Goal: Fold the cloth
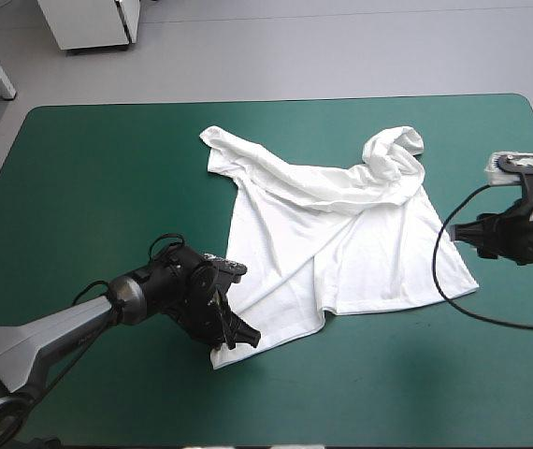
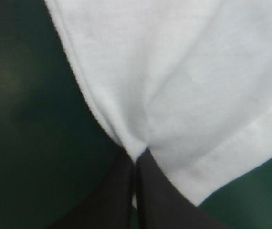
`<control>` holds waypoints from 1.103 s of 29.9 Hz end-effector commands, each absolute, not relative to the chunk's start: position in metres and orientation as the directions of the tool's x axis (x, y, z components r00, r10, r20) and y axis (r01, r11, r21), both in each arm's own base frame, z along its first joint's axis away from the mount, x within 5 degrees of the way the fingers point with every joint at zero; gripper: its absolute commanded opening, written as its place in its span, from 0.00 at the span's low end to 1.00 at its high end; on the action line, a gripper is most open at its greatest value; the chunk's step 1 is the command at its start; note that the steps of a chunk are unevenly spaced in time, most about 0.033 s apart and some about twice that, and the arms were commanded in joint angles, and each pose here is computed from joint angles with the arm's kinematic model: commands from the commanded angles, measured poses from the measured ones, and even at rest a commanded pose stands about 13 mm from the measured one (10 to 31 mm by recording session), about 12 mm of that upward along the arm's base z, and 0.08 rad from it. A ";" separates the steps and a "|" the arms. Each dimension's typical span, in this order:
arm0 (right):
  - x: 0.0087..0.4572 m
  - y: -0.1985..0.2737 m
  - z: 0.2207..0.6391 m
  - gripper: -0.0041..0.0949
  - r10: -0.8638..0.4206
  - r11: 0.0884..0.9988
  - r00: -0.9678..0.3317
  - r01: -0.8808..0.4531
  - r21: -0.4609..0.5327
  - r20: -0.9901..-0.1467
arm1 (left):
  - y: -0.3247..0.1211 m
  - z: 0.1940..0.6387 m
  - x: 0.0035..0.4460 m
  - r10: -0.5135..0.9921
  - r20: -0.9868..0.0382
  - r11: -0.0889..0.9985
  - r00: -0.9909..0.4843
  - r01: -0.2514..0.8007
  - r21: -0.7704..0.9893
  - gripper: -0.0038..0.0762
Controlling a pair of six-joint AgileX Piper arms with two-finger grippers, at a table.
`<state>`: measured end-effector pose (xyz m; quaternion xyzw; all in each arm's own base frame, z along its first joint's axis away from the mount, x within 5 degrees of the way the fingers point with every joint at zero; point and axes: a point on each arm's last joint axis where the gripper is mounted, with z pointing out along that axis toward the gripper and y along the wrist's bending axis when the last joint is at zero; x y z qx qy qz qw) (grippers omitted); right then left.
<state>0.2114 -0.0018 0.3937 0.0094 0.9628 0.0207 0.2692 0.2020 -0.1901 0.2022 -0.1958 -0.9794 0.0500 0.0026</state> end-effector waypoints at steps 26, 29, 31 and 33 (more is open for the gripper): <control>0.308 -0.040 0.269 0.56 0.105 0.994 -0.977 0.102 0.024 -0.183 | -0.205 0.193 0.203 0.334 -0.062 0.918 -0.941 0.339 -0.203 0.02; 0.309 -0.041 0.265 0.53 0.096 0.995 -0.977 0.093 0.021 -0.189 | -0.205 0.193 0.204 0.333 -0.064 0.918 -0.941 0.339 -0.204 0.02; 0.307 -0.040 0.259 0.53 0.094 0.996 -0.980 0.092 0.021 -0.174 | -0.205 0.193 0.204 0.333 -0.064 0.918 -0.941 0.338 -0.205 0.02; 0.304 -0.040 0.252 0.53 0.095 0.995 -0.983 0.093 0.022 -0.159 | -0.205 0.193 0.204 0.333 -0.064 0.918 -0.941 0.338 -0.205 0.02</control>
